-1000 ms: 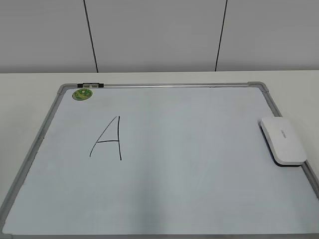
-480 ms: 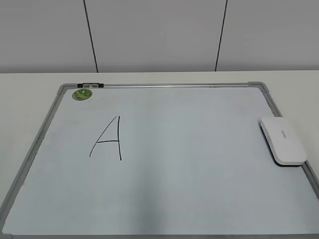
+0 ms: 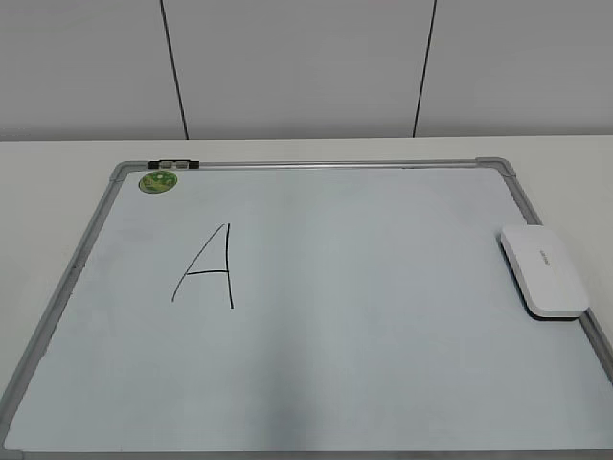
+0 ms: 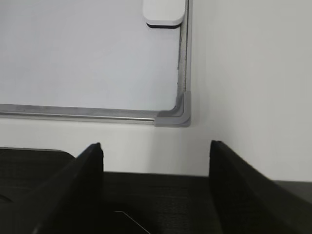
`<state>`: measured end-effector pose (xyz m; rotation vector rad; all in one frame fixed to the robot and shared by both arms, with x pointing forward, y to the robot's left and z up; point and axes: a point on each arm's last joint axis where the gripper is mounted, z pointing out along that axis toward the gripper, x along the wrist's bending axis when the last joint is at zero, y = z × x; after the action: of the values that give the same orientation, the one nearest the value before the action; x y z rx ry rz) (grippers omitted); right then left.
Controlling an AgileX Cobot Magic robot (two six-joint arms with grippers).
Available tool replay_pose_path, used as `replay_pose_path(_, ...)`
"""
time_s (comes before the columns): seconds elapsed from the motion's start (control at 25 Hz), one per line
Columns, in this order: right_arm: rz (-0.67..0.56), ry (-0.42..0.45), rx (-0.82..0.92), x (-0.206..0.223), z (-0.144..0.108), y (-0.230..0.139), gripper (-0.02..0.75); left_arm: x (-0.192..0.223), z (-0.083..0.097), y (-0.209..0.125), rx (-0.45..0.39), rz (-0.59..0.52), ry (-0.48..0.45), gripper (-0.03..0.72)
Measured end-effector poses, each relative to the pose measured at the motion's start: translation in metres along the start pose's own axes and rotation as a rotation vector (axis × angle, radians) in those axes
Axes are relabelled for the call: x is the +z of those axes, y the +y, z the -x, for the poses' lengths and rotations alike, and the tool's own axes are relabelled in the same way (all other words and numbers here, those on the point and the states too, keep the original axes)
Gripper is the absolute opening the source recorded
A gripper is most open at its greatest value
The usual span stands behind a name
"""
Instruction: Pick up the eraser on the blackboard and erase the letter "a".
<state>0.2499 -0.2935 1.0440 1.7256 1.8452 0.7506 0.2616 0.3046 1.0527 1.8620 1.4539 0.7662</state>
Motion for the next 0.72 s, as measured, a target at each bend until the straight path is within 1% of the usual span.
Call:
replay_pose_path(0.16, 0.008, -0.01, 0.002, -0.004, 0.001, -0.004, 0.502, 0.0, 0.0, 0.0, 0.0, 0.0, 0.0, 0.263)
replay_pose_path(0.36, 0.076, -0.015, -0.003, -0.012, 0.0, -0.011, 0.502, 0.0, 0.0, 0.0, 0.0, 0.0, 0.0, 0.262)
replay_pose_path(0.72, 0.13, -0.017, -0.005, -0.018, -0.001, -0.018, 0.502, 0.0, 0.0, 0.0, 0.0, 0.003, 0.0, 0.262)
